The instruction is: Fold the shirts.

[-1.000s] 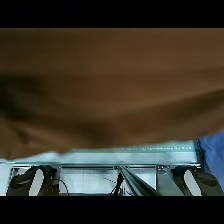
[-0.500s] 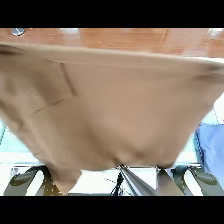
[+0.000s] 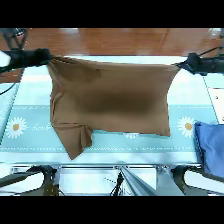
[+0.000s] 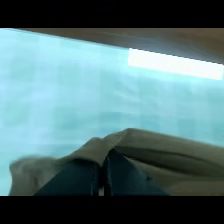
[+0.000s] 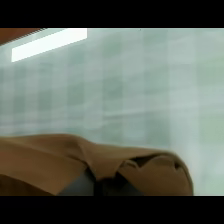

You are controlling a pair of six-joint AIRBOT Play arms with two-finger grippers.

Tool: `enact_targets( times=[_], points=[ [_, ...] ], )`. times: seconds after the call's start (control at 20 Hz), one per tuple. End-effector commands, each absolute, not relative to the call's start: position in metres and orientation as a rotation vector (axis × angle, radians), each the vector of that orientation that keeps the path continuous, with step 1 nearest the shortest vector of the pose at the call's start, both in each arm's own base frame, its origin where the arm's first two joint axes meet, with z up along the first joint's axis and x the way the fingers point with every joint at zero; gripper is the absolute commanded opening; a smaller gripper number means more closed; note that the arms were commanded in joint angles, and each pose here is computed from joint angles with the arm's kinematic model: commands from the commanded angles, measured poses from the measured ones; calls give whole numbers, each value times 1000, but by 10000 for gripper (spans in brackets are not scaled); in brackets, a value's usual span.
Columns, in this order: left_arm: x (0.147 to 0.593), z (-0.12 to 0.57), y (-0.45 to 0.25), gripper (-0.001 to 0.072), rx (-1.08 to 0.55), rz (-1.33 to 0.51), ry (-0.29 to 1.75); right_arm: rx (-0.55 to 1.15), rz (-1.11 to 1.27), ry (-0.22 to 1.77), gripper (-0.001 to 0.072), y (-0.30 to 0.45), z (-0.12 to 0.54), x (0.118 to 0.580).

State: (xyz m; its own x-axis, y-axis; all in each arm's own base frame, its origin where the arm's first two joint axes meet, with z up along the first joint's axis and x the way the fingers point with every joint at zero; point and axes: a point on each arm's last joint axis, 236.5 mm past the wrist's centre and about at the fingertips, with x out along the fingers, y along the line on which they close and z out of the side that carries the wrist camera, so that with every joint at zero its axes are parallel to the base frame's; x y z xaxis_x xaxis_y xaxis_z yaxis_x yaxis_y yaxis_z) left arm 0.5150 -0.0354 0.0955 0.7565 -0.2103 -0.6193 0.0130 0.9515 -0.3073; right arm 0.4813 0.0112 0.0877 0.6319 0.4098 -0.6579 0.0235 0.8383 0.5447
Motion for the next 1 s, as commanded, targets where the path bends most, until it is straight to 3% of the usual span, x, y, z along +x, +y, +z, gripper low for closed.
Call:
enact_targets(
  times=[0.0,0.2,0.35,0.65,0.8,0.95],
  points=[
    [554,38,-56,25,-392,-141,776,636,233,877,28,12,43,537],
    [565,6,-58,26,-437,-140,837,694,218,912,28,13,20,564],
    [555,-8,-47,25,-461,-130,906,692,220,949,29,13,10,559],
    [501,-12,-21,25,-420,-238,1151,592,395,1219,29,24,-3,488],
    [467,-35,-25,26,-410,-304,1291,502,309,1378,29,8,-42,455],
    [449,-62,-34,26,-430,-313,1371,546,261,1391,29,12,-68,449]
  ],
)
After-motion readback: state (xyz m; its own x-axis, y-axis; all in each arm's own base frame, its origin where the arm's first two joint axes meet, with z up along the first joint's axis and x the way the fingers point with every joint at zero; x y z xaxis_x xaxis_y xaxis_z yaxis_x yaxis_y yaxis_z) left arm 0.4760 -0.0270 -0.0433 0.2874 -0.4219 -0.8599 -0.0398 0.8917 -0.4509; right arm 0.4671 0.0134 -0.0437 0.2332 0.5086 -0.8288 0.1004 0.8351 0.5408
